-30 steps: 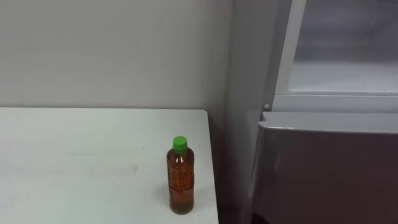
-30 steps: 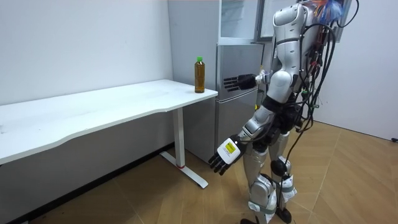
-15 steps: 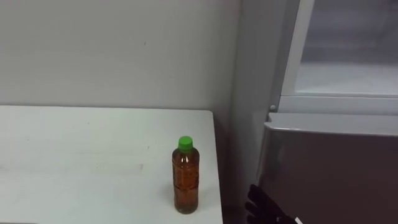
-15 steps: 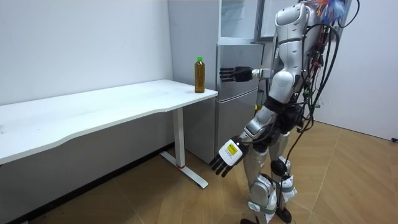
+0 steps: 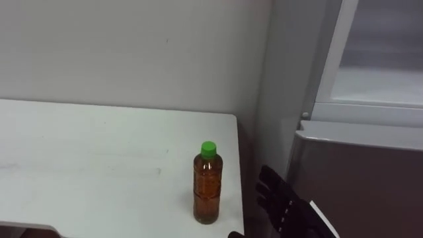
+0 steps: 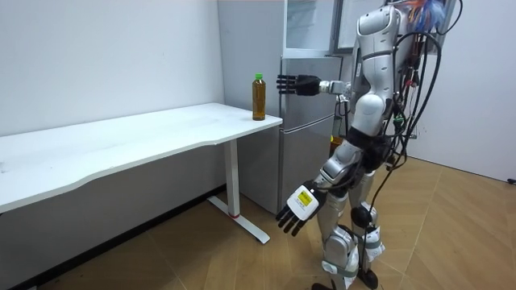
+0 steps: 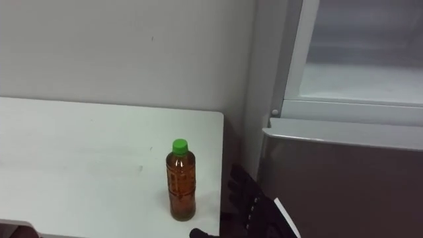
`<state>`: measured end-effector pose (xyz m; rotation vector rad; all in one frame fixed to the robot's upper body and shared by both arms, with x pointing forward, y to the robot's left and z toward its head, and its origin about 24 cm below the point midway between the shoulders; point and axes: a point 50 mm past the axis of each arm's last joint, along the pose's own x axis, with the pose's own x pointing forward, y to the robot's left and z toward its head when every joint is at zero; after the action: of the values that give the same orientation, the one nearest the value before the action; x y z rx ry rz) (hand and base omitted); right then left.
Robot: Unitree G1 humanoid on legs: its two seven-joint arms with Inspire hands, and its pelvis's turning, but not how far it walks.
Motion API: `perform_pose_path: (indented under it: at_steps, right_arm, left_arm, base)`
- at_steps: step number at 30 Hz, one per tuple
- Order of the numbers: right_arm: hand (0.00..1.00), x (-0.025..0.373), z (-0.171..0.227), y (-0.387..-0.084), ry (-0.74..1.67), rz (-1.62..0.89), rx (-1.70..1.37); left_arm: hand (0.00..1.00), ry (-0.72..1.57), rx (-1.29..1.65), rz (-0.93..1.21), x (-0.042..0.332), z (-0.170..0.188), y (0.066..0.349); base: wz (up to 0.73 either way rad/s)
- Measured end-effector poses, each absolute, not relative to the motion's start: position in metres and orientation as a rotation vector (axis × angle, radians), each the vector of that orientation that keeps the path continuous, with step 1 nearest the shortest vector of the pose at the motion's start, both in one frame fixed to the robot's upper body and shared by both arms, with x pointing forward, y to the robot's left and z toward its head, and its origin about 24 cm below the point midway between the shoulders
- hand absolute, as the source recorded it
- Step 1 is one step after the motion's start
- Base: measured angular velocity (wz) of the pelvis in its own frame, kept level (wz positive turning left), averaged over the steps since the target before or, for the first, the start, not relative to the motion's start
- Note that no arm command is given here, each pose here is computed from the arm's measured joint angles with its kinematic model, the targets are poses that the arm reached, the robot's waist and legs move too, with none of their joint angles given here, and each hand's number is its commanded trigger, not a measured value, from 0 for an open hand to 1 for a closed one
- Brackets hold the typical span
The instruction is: Put the bottle in the upper fridge
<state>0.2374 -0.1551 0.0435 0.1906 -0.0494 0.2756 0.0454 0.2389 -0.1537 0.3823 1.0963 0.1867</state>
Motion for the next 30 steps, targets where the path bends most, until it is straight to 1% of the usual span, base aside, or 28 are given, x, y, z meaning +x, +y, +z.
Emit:
perform_pose_path:
  at_steps: [8, 18, 24, 30]
  right_arm:
    - [0.00, 0.238, 0.043, -0.155, -0.044, 0.252, 0.188]
    - [0.00, 0.238, 0.038, -0.146, -0.011, 0.222, 0.192]
    - [0.00, 0.245, 0.037, -0.140, 0.001, 0.213, 0.204]
    - [0.00, 0.255, 0.043, -0.140, -0.017, 0.174, 0.195]
  left_arm:
    - [0.00, 1.136, 0.424, 0.160, 0.038, -0.155, 0.241]
    - [0.00, 1.180, 0.446, 0.180, 0.030, -0.156, 0.243]
    - [0.00, 1.196, 0.448, 0.183, 0.029, -0.156, 0.244]
    - [0.00, 1.191, 0.449, 0.180, 0.032, -0.156, 0.244]
  base:
    - [0.03]
    - [0.02]
    - [0.05]
    - [0.08]
